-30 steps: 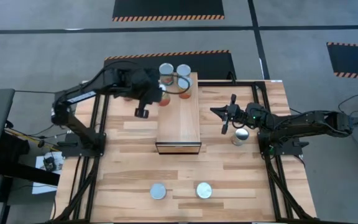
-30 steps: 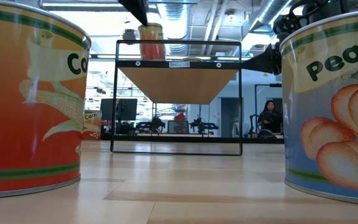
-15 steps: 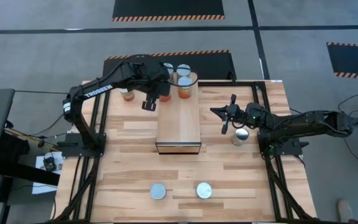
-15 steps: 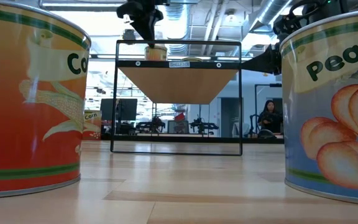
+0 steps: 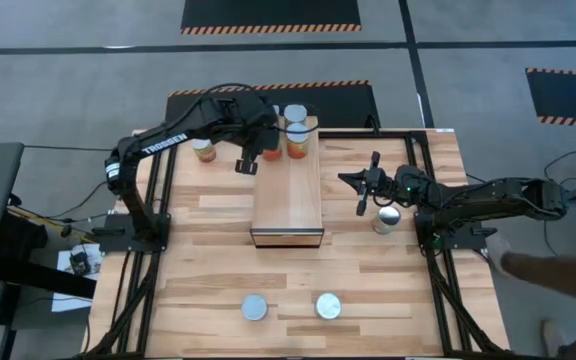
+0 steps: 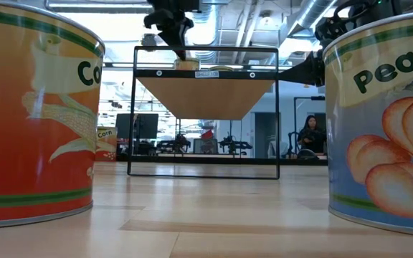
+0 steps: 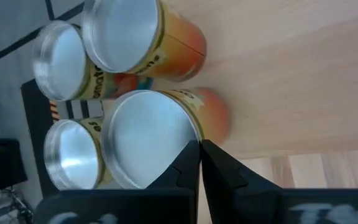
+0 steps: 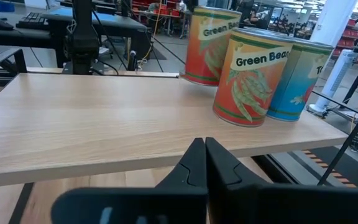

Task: Pick and place cans onto a shelf
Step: Put the canned green beans on the shelf aligned with other canned green beans

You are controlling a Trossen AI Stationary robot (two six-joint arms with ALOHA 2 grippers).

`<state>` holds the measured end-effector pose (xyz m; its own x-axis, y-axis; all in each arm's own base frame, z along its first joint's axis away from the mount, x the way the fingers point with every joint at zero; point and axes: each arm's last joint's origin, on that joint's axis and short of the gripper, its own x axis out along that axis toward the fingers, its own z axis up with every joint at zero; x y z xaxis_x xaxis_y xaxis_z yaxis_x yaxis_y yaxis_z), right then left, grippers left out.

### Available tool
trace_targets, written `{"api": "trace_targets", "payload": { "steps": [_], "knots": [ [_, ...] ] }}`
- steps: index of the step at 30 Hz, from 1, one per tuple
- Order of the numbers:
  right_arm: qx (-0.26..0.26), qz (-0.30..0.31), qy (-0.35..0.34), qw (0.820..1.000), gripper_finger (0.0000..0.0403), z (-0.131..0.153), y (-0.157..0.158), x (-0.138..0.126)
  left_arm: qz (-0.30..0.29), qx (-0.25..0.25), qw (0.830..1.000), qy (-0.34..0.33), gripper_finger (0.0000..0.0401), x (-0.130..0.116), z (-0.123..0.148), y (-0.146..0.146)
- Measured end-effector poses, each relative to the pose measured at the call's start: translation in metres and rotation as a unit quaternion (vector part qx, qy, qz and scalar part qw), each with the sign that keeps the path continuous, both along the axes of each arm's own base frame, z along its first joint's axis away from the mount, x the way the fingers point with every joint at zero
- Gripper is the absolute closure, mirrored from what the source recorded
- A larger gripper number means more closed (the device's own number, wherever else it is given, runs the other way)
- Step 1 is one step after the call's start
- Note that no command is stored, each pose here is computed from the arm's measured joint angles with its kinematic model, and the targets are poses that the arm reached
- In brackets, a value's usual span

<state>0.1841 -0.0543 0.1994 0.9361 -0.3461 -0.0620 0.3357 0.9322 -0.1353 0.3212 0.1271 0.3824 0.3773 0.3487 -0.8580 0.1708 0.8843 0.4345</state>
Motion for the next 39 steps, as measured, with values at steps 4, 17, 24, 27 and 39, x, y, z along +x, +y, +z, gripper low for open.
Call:
{"api": "trace_targets", "payload": {
  "steps": [4, 17, 24, 27, 39],
  "knots": [
    [0.001, 0.0, 0.001, 1.0, 0.039, 0.0, 0.0, 0.0, 0.006, 0.0, 1.0, -0.006, 0.0401, -0.001, 0.001, 0.004],
    [0.001, 0.0, 0.002, 1.0, 0.0391, 0.0, 0.0, 0.0, 0.009, -0.014, 1.0, -0.024, 0.0401, -0.001, 0.002, 0.009],
    [0.001, 0.0, 0.002, 1.0, 0.0397, 0.0, 0.0, 0.0, 0.014, -0.026, 0.999, -0.021, 0.0401, 0.002, -0.004, 0.014],
    [0.001, 0.0, 0.002, 1.0, 0.0393, 0.0, 0.0, 0.0, 0.016, -0.029, 0.999, -0.016, 0.0401, 0.004, -0.008, 0.016],
    [0.002, 0.0, 0.005, 1.0, 0.0394, -0.001, 0.0, 0.0, 0.035, -0.01, 0.999, -0.005, 0.0401, 0.006, -0.011, 0.019]
  ]
}}
